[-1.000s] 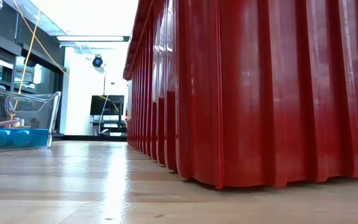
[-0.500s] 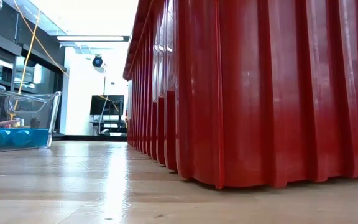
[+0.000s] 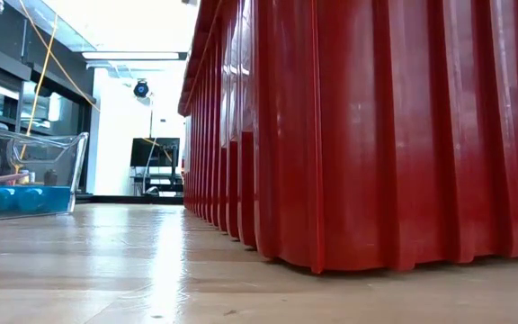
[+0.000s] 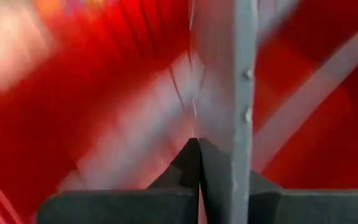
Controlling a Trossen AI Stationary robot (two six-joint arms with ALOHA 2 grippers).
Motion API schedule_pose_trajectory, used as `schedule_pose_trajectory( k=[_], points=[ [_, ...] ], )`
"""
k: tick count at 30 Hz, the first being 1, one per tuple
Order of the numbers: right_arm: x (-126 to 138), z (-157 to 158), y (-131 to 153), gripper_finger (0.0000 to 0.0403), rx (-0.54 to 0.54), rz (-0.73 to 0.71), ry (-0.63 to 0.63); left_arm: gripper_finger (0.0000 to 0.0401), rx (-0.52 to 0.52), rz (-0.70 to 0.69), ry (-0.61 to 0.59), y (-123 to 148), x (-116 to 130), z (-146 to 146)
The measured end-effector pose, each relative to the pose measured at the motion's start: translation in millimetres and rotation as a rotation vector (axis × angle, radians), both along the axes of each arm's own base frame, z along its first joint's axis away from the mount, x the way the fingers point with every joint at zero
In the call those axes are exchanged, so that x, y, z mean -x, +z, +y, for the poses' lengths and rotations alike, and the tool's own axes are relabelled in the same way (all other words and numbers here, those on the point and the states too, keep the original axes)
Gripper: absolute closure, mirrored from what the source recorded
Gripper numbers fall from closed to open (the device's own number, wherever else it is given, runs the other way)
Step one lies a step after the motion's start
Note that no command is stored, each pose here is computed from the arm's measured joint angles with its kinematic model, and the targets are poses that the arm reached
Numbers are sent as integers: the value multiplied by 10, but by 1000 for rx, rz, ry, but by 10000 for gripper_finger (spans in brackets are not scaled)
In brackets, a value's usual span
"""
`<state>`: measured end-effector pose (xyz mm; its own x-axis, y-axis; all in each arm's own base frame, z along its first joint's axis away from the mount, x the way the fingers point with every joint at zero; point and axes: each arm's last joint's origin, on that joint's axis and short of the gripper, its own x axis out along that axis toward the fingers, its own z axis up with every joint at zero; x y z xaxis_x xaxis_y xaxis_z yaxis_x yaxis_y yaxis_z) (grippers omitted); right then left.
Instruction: Sort Items/Unsort Items
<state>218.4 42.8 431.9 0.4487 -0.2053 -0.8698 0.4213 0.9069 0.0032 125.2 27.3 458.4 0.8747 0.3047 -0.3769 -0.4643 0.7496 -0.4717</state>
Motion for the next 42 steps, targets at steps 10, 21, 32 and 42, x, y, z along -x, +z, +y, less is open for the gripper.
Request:
schedule_pose_trajectory(
  k=[10,21,32,42],
  points=[
    [149,12,-214,403,-152,82,93,401,-8,-8,6,8,-8,3],
    [133,-6,-52,403,-245,-46,-45,401,-34,191,70,-156,-34,33],
    [272,86,224,403,-69,-91,385,401,-155,427,-41,-355,-383,87],
    [324,-10,227,403,147,-18,517,401,-166,555,-208,-464,-400,-125]
  ],
)
